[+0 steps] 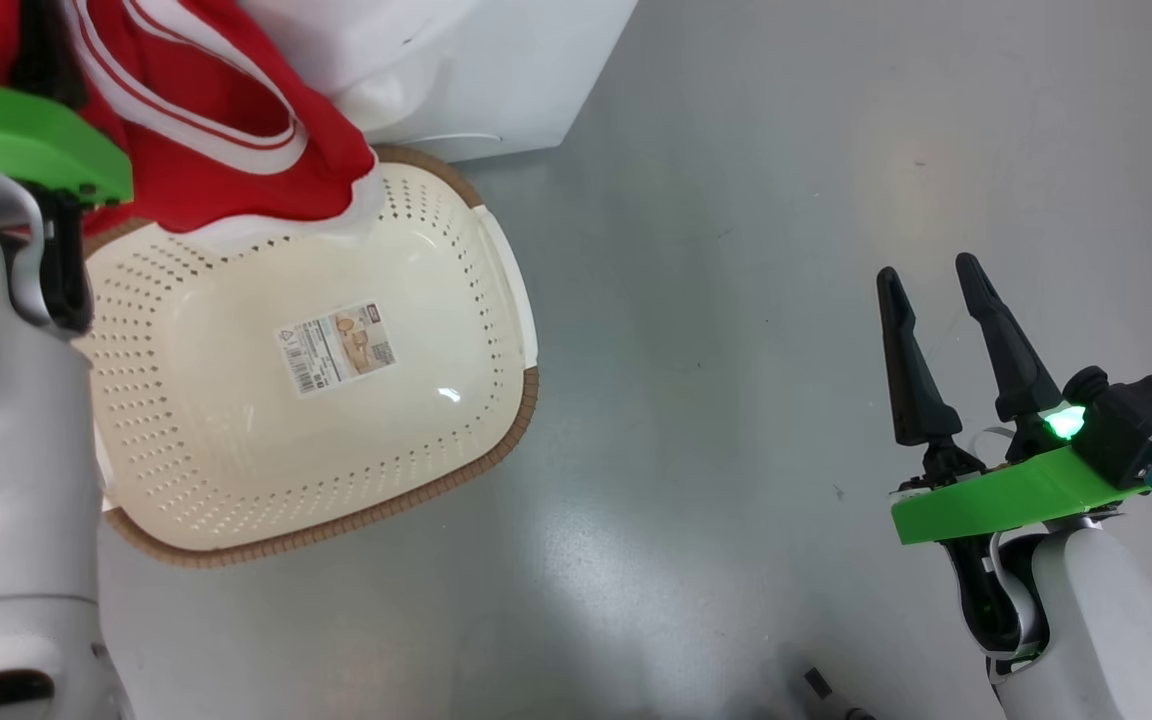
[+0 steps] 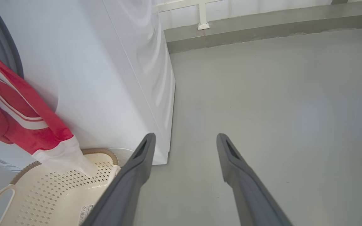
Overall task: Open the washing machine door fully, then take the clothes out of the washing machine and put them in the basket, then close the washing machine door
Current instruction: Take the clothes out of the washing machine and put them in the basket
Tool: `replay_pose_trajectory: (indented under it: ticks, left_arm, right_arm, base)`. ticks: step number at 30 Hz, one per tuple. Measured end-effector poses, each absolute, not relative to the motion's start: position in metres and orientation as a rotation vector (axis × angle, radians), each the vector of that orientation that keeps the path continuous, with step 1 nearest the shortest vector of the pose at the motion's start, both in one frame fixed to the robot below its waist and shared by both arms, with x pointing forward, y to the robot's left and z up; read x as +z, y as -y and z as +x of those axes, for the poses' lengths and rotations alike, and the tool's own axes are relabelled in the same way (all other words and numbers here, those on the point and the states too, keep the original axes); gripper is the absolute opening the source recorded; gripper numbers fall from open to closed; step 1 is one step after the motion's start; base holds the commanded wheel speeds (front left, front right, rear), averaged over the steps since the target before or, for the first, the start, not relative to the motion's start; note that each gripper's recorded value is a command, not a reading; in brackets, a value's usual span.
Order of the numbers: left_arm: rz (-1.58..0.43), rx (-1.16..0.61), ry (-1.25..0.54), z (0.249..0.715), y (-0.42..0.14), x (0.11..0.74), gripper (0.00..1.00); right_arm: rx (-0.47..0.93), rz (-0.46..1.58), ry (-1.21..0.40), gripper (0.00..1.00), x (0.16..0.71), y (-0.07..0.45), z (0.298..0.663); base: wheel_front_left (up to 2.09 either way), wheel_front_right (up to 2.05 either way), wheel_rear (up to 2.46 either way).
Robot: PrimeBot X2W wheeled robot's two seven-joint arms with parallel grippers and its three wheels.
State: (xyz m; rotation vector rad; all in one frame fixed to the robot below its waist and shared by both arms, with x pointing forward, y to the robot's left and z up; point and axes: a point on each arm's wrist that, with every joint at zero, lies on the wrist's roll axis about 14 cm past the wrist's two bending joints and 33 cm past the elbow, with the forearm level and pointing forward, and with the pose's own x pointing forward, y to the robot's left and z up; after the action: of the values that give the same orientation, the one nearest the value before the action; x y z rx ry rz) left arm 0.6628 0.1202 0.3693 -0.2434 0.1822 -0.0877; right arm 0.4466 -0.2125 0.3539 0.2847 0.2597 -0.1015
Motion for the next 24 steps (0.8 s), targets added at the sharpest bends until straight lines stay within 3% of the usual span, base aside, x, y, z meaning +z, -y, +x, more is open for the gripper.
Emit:
replay_pose_trajectory:
  ticks: [10,11,12,13,14,24]
  left_arm:
    - [-0.148,-0.136,-0.219,0.674,-0.109,0.363,1.0]
    - [-0.139,-0.141,-0.223,0.675,-0.108,0.362,0.87]
    - [-0.13,-0.145,-0.226,0.675,-0.107,0.362,0.87]
    - [-0.129,-0.145,-0.228,0.675,-0.106,0.361,0.17]
    - [-0.127,-0.144,-0.232,0.675,-0.105,0.36,0.0]
    - [-0.113,-0.144,-0.205,0.679,-0.106,0.37,0.0]
  right_arm:
    - [-0.106,0.279,-0.255,1.0,0.355,0.215,0.449]
    - [-0.106,0.279,-0.251,1.0,0.356,0.216,0.45]
    - [-0.107,0.278,-0.249,1.0,0.356,0.216,0.45]
    - [-0.108,0.277,-0.249,1.0,0.356,0.217,0.45]
    - [-0.11,0.277,-0.249,1.0,0.356,0.217,0.45]
    - [-0.111,0.285,-0.243,1.0,0.358,0.217,0.451]
  base:
    - [0.0,0.0,0.0]
    - [0.0,0.0,0.0]
    - [0.0,0.0,0.0]
    - [0.0,0.0,0.0]
    - [0.0,0.0,0.0]
    - [0.0,0.0,0.0]
